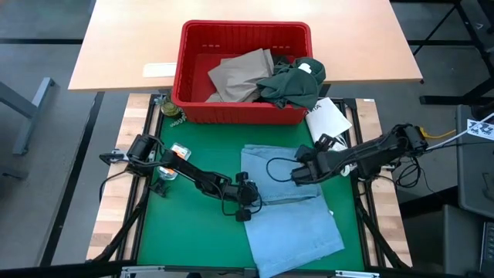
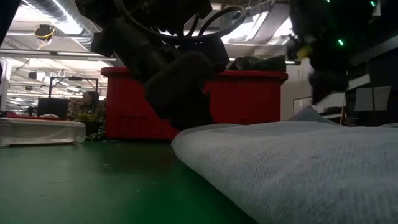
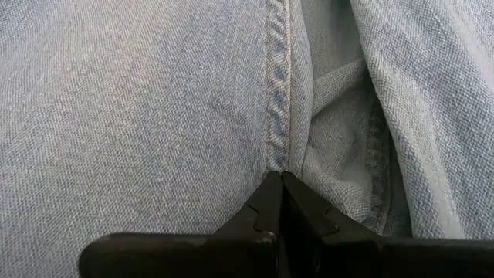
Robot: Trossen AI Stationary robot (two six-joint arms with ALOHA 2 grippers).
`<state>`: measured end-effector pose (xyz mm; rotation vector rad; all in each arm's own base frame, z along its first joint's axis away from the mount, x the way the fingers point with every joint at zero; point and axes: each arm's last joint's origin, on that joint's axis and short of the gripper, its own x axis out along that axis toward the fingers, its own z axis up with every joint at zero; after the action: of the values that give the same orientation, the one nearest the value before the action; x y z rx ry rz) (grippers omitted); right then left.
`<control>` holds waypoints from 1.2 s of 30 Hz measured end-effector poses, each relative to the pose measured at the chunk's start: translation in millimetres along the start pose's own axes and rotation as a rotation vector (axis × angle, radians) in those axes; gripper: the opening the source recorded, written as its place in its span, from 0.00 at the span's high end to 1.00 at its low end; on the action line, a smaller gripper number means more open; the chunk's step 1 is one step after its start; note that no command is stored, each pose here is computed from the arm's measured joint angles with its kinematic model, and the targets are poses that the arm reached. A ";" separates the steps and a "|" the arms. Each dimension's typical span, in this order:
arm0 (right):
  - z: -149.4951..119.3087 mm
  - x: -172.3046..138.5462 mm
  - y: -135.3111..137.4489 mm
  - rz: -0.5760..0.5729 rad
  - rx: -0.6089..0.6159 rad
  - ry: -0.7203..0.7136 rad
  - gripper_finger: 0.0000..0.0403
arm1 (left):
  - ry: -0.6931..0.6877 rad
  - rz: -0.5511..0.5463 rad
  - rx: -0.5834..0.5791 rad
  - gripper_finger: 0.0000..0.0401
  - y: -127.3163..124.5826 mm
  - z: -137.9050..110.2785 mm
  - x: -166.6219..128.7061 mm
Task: Fold Laundry from Bin
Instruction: Fold the blue pants
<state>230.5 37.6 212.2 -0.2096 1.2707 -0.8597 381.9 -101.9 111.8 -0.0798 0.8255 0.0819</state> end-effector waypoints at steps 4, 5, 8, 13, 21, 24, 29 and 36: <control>19.5 -13.1 4.8 0.124 -0.077 -0.082 0.55 | 0.000 0.000 0.000 1.00 0.0 -0.1 0.1; 22.5 -14.0 6.8 0.150 -0.097 -0.104 0.55 | 0.000 0.000 0.000 1.00 0.0 -0.1 0.1; 28.8 -14.4 13.7 0.223 -0.135 -0.161 0.55 | -0.001 0.000 0.000 1.00 0.0 0.0 0.1; 24.8 -5.6 23.2 0.301 -0.166 -0.170 0.55 | -0.001 0.000 0.000 1.00 0.0 0.0 0.1; -11.7 36.1 24.2 0.184 -0.174 -0.033 0.55 | -0.001 0.000 0.000 1.00 0.0 -0.1 0.1; -27.9 58.1 19.5 0.132 -0.102 0.045 0.55 | -0.003 -0.001 -0.001 1.00 -0.1 0.1 0.3; -47.8 81.3 12.1 0.099 -0.003 0.155 0.55 | -0.007 0.004 -0.002 1.00 0.3 0.4 0.5; -43.4 77.6 11.0 0.106 -0.034 0.163 0.55 | -0.003 0.003 -0.005 1.00 3.7 1.7 0.4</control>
<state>199.7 7.0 133.8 -0.0989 1.4361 -0.7765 383.0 -98.0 112.5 -0.0830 0.8224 0.0871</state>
